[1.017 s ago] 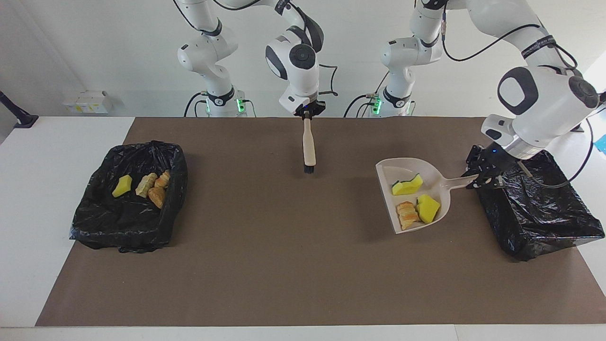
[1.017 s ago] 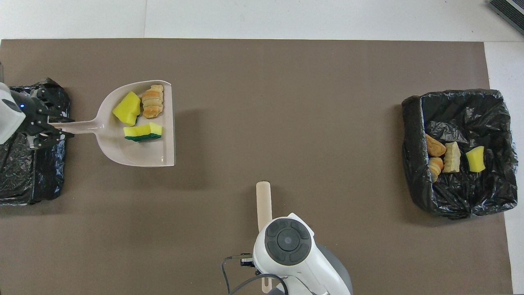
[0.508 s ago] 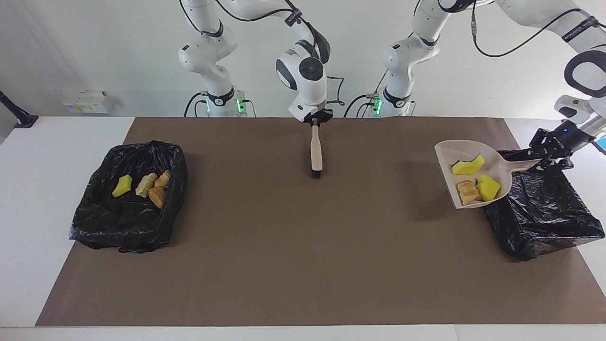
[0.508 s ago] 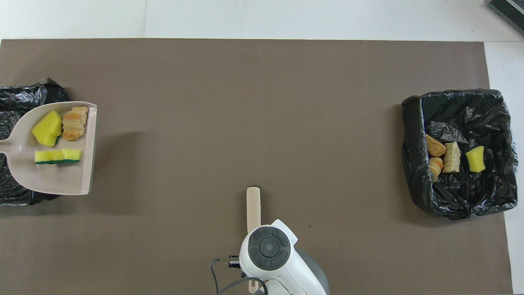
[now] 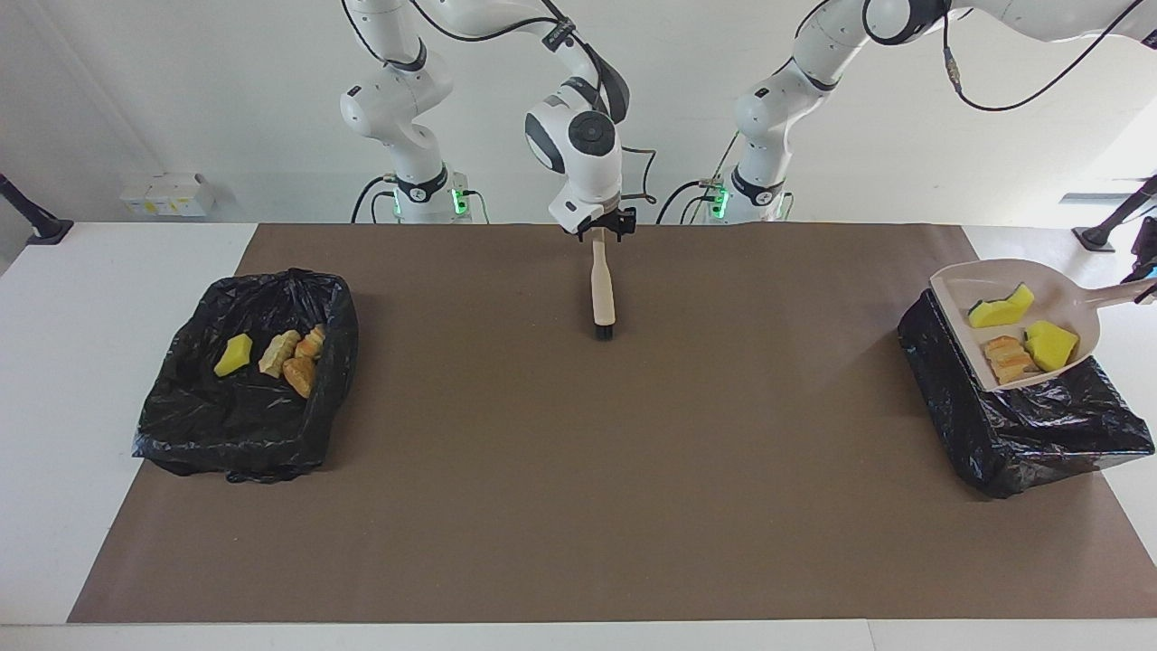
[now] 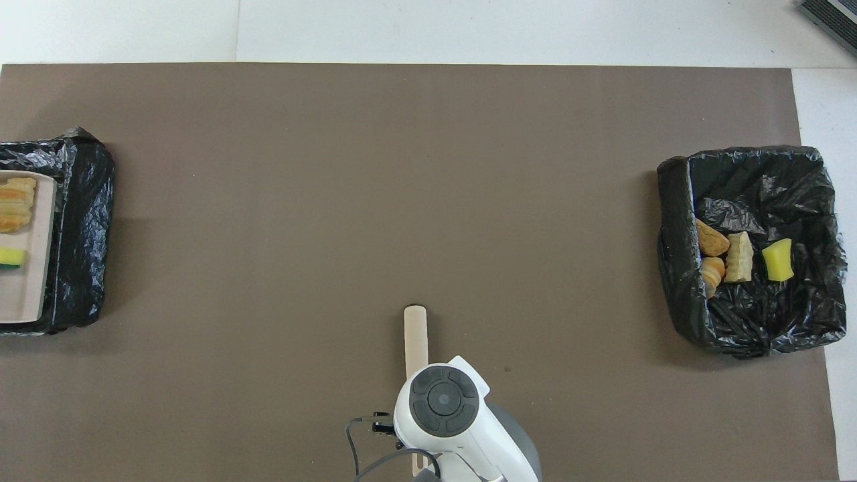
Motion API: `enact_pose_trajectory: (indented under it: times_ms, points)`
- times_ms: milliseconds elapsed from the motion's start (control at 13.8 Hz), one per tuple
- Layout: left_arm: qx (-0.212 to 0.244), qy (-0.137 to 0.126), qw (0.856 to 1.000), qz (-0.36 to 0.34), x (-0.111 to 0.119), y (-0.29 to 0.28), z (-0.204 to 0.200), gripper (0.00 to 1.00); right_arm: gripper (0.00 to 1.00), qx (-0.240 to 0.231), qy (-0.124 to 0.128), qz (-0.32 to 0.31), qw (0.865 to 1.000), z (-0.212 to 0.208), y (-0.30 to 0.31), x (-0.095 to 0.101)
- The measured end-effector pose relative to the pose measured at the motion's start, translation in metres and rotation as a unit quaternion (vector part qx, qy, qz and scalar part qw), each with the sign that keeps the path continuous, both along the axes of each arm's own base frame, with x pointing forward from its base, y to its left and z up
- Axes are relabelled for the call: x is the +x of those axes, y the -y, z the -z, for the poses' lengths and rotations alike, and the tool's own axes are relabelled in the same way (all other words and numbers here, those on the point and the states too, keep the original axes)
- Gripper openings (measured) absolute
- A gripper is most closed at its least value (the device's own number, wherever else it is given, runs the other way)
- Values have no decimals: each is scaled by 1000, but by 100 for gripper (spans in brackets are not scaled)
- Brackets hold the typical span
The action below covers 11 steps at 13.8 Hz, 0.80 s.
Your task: Sweep and dump trash in bin
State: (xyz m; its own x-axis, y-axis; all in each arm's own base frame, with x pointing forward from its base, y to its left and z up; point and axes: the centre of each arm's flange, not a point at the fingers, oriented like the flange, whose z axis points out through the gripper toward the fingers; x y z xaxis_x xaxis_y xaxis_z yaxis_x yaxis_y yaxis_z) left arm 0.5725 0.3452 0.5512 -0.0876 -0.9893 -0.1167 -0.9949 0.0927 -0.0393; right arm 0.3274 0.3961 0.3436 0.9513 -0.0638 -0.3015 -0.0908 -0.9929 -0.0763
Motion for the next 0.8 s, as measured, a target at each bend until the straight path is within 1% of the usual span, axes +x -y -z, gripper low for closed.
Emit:
enact_pose_trajectory:
  times_ms: [73, 145, 218, 363, 436, 508, 654, 726, 799]
  points:
    - [42, 0, 999, 11, 5, 0, -6, 33, 100, 4, 2, 7, 1000, -9, 3, 11]
    - [76, 2, 997, 14, 11, 3, -11, 33, 100, 6, 5, 13, 1000, -21, 8, 25]
    - [110, 1, 994, 8, 16, 7, -13, 33, 100, 8, 13, 18, 1000, -37, 18, 45]
    - [165, -6, 986, -22, 27, 25, -10, 33, 100, 10, 33, 16, 999, -69, 45, 86]
    - [196, -9, 980, -39, 34, 41, -3, 33, 100, 5, 43, 3, 999, -89, 61, 104]
    - [225, -11, 973, -43, 39, 59, 2, 33, 100, -5, 48, -11, 999, -105, 77, 118]
    - [278, -17, 960, -28, 45, 90, 6, 33, 100, -23, 66, -37, 997, -135, 117, 147]
    - [307, -21, 951, -15, 46, 98, 2, 33, 100, -23, 73, -47, 996, -152, 141, 161]
    - [337, -23, 941, -3, 46, 103, -5, 33, 100, -19, 86, -50, 995, -171, 172, 178]
